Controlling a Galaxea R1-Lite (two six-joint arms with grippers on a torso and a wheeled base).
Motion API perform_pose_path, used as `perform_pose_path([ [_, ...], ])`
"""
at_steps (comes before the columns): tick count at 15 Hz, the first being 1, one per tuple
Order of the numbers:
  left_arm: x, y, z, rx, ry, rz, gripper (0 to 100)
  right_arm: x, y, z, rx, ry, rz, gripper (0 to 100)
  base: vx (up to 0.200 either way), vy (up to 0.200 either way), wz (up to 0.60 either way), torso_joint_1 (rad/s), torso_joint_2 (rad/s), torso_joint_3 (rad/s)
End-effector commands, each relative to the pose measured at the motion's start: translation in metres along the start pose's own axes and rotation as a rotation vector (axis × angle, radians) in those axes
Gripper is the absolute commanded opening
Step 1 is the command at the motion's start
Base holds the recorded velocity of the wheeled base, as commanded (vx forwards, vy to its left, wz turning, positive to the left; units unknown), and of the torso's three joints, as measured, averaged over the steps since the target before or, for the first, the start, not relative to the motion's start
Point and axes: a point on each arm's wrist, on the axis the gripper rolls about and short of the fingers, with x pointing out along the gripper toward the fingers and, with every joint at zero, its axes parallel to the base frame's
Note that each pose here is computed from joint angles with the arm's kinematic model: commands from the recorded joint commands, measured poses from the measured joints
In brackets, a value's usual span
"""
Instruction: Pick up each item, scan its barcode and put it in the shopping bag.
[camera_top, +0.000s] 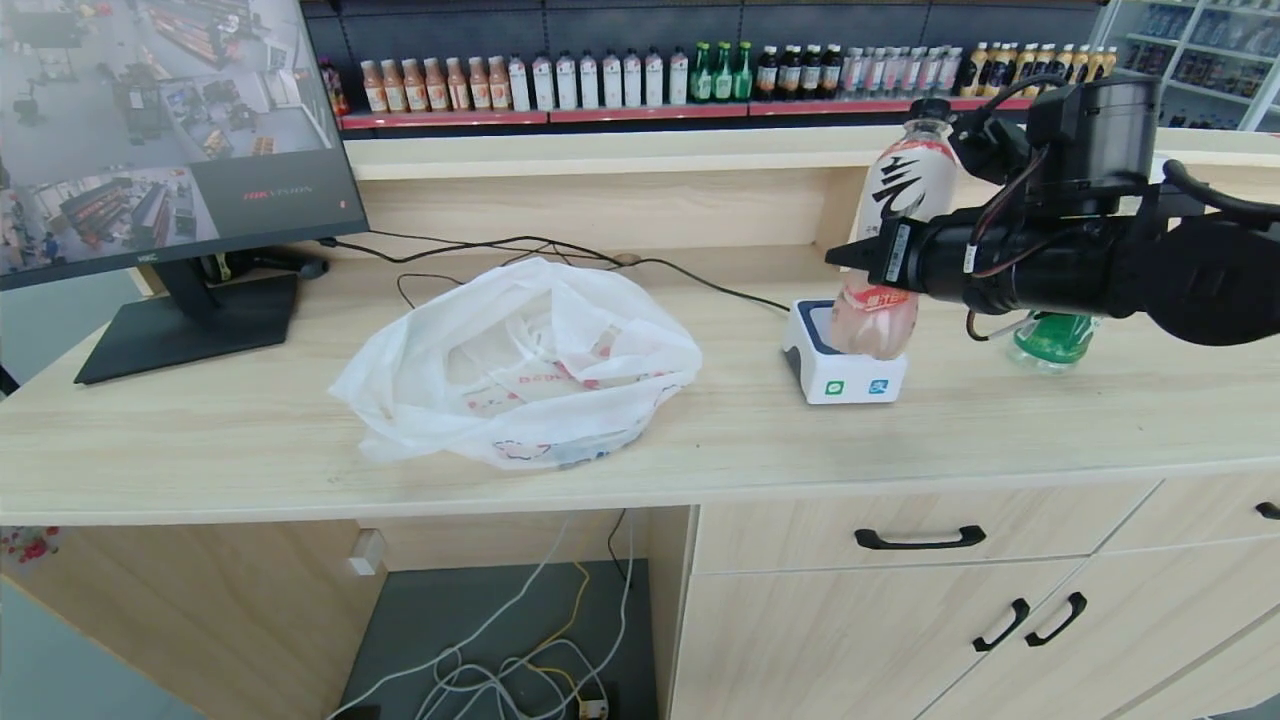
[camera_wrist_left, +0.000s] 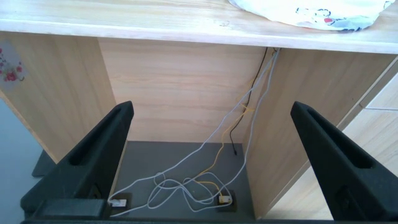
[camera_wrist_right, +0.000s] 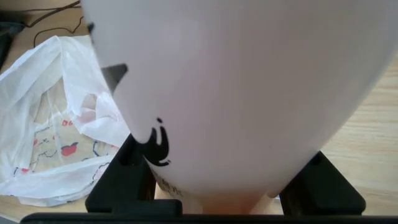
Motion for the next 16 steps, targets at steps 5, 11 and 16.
perform_pose_path([
  [5, 0.0, 0.0, 0.0, 0.0, 0.0, 0.002, 100, 0.02, -0.008, -0.008, 0.011, 0.025, -0.02, 0, 0.0, 0.0, 0.0, 0.0, 0.0, 0.0],
  [11, 0.0, 0.0, 0.0, 0.0, 0.0, 0.0, 100, 0.024, -0.012, -0.009, 0.013, 0.028, -0.028, 0, 0.0, 0.0, 0.0, 0.0, 0.0, 0.0],
  [16, 0.0, 0.0, 0.0, 0.0, 0.0, 0.0, 100, 0.025, -0.018, -0.008, 0.017, 0.025, -0.045, 0, 0.0, 0.0, 0.0, 0.0, 0.0, 0.0],
])
